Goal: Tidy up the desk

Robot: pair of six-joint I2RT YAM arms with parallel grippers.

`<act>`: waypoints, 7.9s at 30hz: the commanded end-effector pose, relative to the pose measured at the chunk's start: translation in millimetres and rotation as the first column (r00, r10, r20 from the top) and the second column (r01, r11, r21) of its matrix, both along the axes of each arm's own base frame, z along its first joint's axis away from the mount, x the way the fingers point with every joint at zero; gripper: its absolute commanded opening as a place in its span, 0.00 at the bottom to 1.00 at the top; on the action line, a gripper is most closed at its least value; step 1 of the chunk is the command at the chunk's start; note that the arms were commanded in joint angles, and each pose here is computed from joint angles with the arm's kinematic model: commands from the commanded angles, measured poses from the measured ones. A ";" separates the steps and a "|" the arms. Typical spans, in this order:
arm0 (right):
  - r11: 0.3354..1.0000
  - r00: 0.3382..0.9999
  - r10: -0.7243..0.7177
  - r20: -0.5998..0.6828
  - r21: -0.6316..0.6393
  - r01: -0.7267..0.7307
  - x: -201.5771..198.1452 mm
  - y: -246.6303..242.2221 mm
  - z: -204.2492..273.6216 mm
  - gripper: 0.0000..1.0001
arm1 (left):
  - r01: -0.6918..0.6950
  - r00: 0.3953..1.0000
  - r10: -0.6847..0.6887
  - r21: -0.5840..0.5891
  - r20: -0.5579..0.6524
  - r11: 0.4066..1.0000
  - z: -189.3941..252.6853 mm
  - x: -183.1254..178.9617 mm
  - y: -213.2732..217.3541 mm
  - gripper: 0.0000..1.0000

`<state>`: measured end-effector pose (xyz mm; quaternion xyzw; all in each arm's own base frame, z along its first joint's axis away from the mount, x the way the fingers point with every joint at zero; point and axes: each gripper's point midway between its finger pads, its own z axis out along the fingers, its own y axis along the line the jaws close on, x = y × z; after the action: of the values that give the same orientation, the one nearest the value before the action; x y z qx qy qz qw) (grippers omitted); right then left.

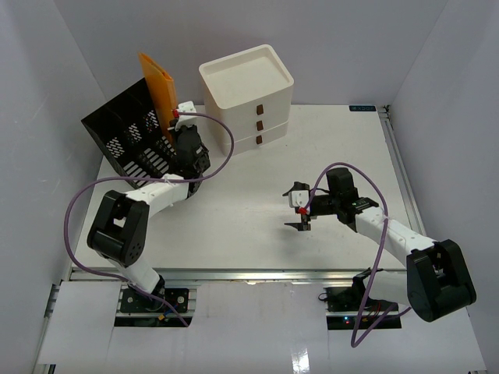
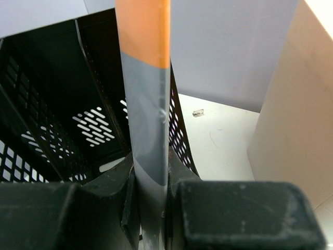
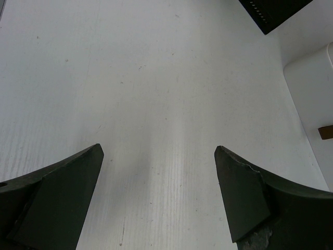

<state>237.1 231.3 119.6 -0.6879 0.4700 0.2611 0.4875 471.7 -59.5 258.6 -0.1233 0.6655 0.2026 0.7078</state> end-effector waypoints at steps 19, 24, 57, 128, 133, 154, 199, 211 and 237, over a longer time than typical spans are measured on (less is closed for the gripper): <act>0.999 0.999 0.015 0.029 0.043 -0.016 3.3 3.7 9.4 0.95 | -0.024 1.000 0.024 -0.205 -0.005 0.978 -10.0 -106.6 45.2 0.00; 0.999 0.999 0.014 0.030 0.048 -0.016 3.1 3.5 10.7 0.95 | -0.041 0.999 0.043 -0.180 0.012 0.983 2.0 -128.6 59.1 0.00; 0.998 0.999 0.013 0.052 0.055 -0.015 2.9 -0.6 14.1 0.95 | 0.364 0.914 -0.328 -0.128 0.238 0.923 58.0 -86.6 42.6 0.00; 0.998 0.999 0.017 0.036 0.056 -0.019 2.2 -2.5 9.9 0.96 | 0.321 0.904 -0.302 -0.012 0.302 0.947 96.1 -65.3 53.9 0.00; 0.998 0.999 0.018 0.033 0.057 -0.020 2.2 -2.6 9.8 0.96 | 0.321 0.914 -0.303 -0.022 0.269 0.947 67.3 -65.5 53.9 0.00; 0.998 1.000 0.014 0.022 0.057 -0.015 3.0 -4.4 7.9 0.96 | 0.326 0.910 -0.298 -0.051 0.288 0.944 34.0 -46.0 50.7 0.00; 0.999 0.997 0.006 -0.079 -0.044 -0.009 -2.0 58.8 -22.3 0.95 | -0.020 0.987 0.064 -0.289 0.146 0.957 -23.2 -28.6 69.4 0.00; 0.999 0.997 0.012 -0.082 -0.044 -0.016 -3.6 57.9 -21.9 0.95 | -0.071 0.997 0.066 -0.195 -0.035 0.978 -44.0 -92.9 88.1 0.00; 0.904 0.836 0.423 0.349 -0.092 -0.418 38.0 226.2 50.1 0.97 | 0.197 0.967 -0.171 -0.130 0.189 0.972 45.1 -101.3 67.5 0.00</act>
<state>264.2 404.3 145.6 -0.8130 0.2587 0.2433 0.4614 372.6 15.0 262.1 -0.1520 0.6686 0.1040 0.7204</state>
